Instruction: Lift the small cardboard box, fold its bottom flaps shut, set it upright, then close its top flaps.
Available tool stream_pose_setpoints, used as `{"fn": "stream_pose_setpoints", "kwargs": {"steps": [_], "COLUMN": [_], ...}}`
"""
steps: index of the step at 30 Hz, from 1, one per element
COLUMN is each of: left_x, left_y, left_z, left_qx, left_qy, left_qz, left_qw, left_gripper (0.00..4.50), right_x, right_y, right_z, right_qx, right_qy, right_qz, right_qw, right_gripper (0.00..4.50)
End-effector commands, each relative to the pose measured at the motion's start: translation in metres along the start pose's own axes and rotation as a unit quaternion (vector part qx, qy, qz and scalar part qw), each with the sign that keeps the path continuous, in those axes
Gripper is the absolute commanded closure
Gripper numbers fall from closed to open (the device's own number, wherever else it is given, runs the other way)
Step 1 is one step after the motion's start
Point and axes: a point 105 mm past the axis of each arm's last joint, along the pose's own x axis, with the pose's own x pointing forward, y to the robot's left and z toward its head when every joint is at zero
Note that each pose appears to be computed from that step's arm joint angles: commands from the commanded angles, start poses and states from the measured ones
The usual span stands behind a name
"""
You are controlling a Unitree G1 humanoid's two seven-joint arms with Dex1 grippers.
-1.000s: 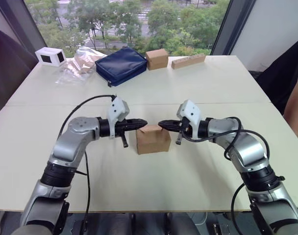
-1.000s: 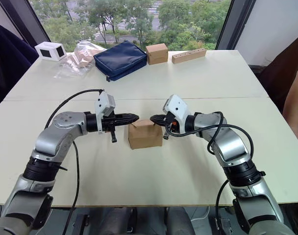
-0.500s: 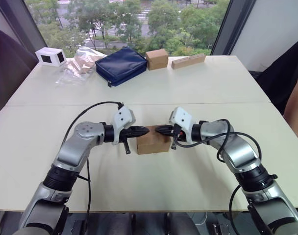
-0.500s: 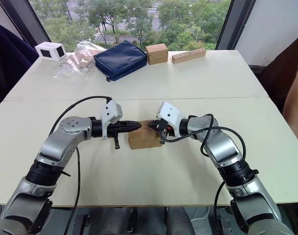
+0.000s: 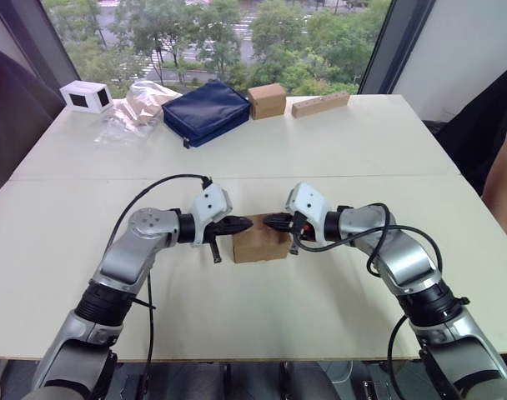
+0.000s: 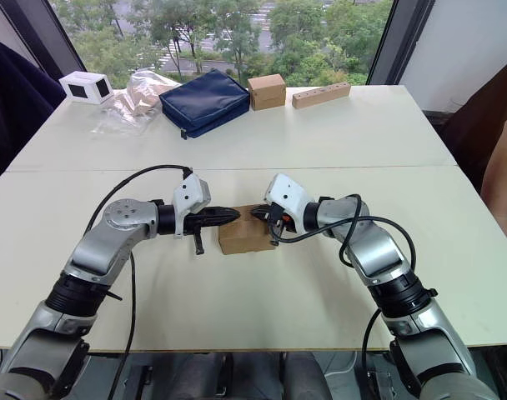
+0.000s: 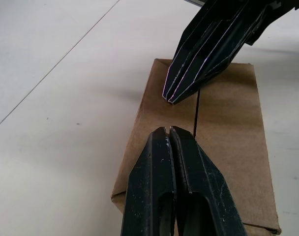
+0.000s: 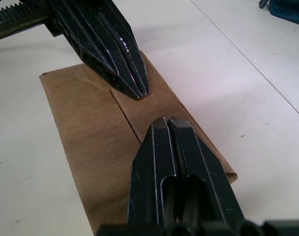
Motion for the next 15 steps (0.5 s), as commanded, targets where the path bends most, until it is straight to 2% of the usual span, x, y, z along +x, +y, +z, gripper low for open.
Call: {"fn": "stream_pose_setpoints", "kwargs": {"steps": [1,3,8,11,15], "left_x": [-0.004,-0.006,-0.027,-0.042,-0.065], "left_y": [0.01,0.019,0.035,0.033,0.02], "left_z": [0.003,0.011,0.038,0.038,0.024], "left_qx": [0.015,0.012,-0.038,-0.079,-0.102], "left_qy": [-0.002,-0.02,-0.089,-0.088,-0.052], "left_qz": [0.029,0.052,0.093,0.082,0.074], "left_qw": [0.999,0.998,0.991,0.99,0.991], "left_gripper": [4.43,4.43,4.43,4.43,4.43], "right_x": [-0.001,-0.006,-0.033,-0.053,-0.078], "right_y": [-0.001,-0.005,-0.016,-0.021,-0.016], "right_z": [0.005,0.011,0.041,0.047,0.049], "right_qx": [0.001,0.006,0.053,0.078,0.094], "right_qy": [-0.013,-0.028,-0.13,-0.161,-0.169], "right_qz": [-0.006,-0.016,-0.043,-0.059,-0.068], "right_qw": [1.0,0.999,0.989,0.982,0.979], "right_gripper": [4.5,4.5,4.5,4.5,4.5]}}
